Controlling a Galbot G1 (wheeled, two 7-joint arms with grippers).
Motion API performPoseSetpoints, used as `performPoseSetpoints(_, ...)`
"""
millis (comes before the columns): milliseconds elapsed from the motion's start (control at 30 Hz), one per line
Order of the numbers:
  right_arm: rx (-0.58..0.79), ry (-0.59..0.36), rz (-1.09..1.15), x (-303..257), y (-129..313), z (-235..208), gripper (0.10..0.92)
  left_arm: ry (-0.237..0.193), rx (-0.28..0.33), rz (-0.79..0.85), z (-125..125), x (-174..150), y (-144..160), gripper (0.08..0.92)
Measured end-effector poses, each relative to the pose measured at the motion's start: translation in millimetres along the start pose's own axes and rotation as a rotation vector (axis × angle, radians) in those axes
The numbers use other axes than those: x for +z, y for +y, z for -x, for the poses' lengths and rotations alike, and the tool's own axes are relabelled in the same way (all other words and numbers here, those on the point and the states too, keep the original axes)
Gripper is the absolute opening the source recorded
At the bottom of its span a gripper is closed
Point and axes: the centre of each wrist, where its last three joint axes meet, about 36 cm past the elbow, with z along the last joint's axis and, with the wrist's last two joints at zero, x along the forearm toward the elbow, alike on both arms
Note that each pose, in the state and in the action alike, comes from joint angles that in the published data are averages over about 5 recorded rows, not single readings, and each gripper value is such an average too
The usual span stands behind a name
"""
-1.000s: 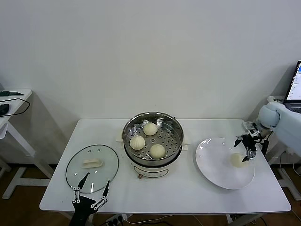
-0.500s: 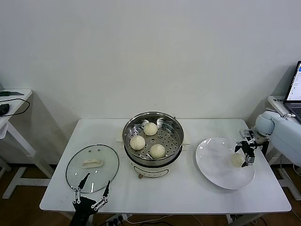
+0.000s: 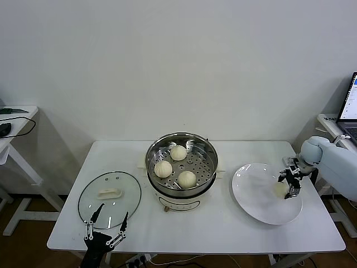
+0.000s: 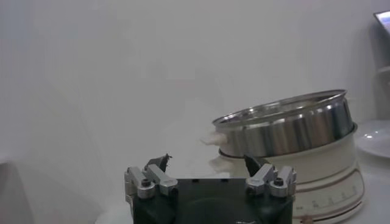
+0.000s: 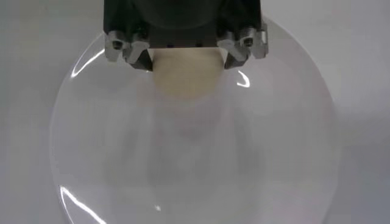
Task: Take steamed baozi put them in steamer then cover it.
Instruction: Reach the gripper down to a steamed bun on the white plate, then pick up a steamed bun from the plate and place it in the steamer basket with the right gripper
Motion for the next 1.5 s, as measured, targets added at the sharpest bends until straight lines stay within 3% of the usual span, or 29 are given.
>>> performPoseSetpoints(233, 0.02, -0.009, -0.025, -5.9, -9.0, -24.2, 0.662, -0.004, -0.001, 0.002, 0.9, -2.0, 1.3, 0.823)
performPoseSetpoints(433, 0.035, -0.054, -0.081, -33.5, -32.2, -76.1, 0.662, -0.011, 0.001, 0.002, 3.9, -4.8, 1.3, 0.823)
performPoseSetpoints(900, 0.071, -0.192, -0.298, -192.7, -78.4, -228.5, 0.67, -0.022, -0.001, 0.004, 5.3, -7.8, 1.9, 0.823)
performPoseSetpoints(1167, 0.042, -0.197, -0.396, -283.8, -76.6, -237.9, 0.67, -0.03, -0.005, 0.004, 7.1, -8.6, 2.2, 0.823)
performPoseSetpoints(1500, 0.021, -0.165, -0.446, -345.9, -71.3, -204.7, 0.67, -0.032, -0.011, 0.004, 7.6, -7.6, 4.0, 0.823)
